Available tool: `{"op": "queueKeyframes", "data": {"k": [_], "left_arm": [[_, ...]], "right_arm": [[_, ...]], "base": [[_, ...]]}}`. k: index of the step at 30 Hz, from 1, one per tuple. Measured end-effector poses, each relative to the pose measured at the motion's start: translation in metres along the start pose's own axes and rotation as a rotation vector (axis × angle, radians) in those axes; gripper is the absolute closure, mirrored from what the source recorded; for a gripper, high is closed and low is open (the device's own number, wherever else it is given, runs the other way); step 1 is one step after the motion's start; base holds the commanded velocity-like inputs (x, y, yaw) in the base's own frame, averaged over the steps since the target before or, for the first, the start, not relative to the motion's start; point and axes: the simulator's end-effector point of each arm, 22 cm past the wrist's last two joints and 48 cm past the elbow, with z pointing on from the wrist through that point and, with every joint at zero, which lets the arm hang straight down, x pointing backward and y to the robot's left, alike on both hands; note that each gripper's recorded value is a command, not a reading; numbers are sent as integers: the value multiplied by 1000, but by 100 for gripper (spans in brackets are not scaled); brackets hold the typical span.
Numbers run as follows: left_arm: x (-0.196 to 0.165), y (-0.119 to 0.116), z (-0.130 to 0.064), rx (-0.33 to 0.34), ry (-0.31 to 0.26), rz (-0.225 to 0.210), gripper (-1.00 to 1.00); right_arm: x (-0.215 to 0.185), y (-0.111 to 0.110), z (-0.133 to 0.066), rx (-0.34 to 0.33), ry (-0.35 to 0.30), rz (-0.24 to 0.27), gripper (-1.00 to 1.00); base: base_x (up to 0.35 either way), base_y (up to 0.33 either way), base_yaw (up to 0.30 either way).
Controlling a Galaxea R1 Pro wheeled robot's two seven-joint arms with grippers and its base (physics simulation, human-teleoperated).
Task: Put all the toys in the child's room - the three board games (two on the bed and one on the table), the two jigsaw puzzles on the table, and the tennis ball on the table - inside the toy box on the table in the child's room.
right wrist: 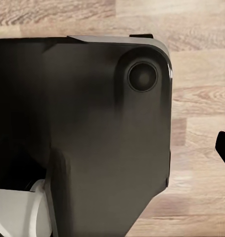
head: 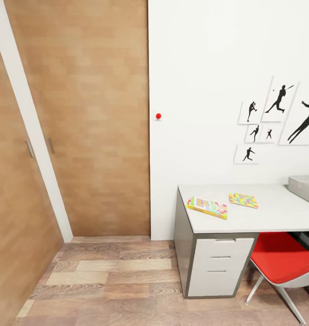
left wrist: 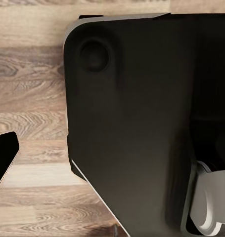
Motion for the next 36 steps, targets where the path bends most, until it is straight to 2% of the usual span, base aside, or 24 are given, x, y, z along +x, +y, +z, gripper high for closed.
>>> {"op": "queueKeyframes", "data": {"k": [13, 36], "left_arm": [[-9, 0, 0, 1, -42, 5, -100], [-10, 0, 0, 1, -46, 7, -100]], "right_arm": [[0, 0, 0, 0, -1, 1, -100], [0, 0, 0, 0, -1, 1, -100]], "base": [[0, 0, -261], [0, 0, -262]]}}
